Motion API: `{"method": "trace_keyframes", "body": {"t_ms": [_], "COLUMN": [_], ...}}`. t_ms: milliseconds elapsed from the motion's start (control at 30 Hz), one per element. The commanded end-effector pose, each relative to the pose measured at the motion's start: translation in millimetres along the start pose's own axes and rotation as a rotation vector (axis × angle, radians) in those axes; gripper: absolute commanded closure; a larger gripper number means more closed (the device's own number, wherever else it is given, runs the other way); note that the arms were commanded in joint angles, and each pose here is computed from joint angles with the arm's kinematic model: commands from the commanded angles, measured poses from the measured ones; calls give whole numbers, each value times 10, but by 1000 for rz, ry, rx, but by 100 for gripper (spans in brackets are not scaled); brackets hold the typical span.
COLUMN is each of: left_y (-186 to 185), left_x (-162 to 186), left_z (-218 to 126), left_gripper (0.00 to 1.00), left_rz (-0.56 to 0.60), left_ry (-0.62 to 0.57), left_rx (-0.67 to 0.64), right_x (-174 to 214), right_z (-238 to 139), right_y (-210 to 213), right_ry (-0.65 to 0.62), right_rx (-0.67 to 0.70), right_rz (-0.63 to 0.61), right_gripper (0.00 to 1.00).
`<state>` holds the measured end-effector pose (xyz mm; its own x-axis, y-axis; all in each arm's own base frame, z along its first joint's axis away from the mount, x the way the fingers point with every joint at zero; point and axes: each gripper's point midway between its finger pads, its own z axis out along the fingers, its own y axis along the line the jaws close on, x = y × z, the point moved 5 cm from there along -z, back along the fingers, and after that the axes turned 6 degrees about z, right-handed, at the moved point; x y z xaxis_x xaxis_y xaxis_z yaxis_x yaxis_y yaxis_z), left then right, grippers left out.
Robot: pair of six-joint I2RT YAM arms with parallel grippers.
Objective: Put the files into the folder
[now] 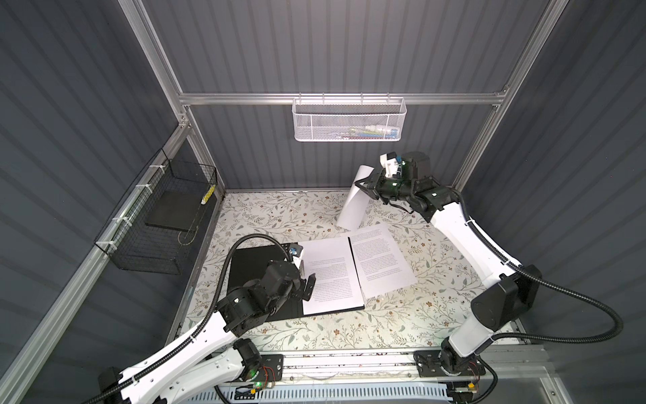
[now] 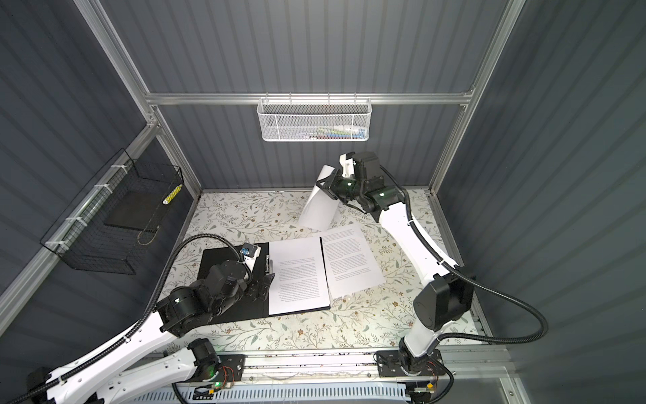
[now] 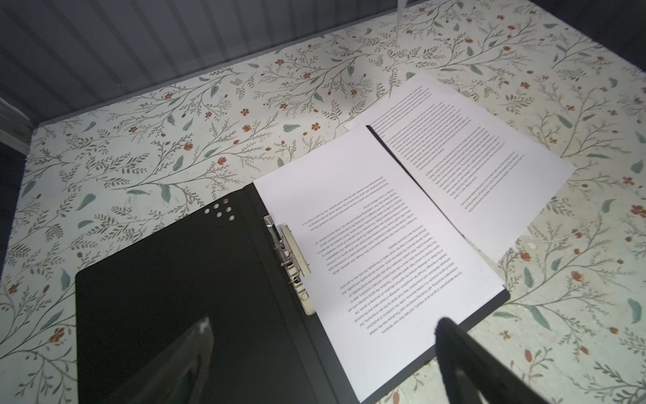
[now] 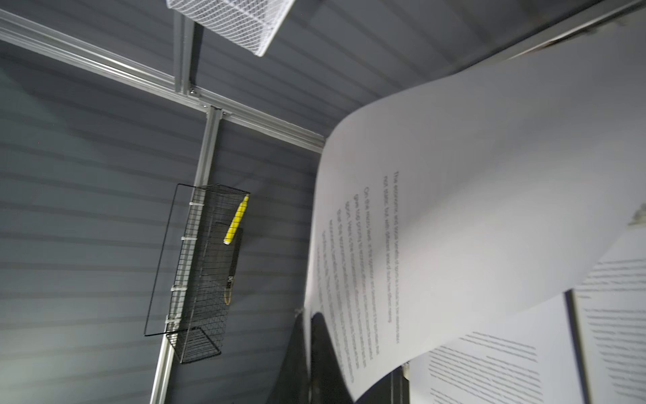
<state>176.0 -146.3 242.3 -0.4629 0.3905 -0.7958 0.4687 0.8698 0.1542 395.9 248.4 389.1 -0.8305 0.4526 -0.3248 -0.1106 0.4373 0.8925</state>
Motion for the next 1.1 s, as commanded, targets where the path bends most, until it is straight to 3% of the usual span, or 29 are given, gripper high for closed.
{"method": "trace_keyframes", "body": {"t_ms": [0,167,600,867,1067], "left_y": [136,189,91,71,54], "left_x": [-17,-7,-9,4,7], "left_z": [-60,-88,8,17,22], "left_gripper": [0,0,0,0,0], "left_rz": [-12,-11,17,8,7], "left_ry": [-21,-32,5,17,21], "left_rx": [-85,-117,-76,-62,-50], "right_x": [-32,139,1155,1809,1980], "right_z": [33,18,-380,-400,-389], "right_y": [135,-100,-1971,-2272,-2311], "right_ry": [6,-8,-204,-214,-215], "right_rx": [-35,-10,328,424,441], "right_rz": [9,44,244,296,335], "right_gripper": [98,99,96,93,89]}}
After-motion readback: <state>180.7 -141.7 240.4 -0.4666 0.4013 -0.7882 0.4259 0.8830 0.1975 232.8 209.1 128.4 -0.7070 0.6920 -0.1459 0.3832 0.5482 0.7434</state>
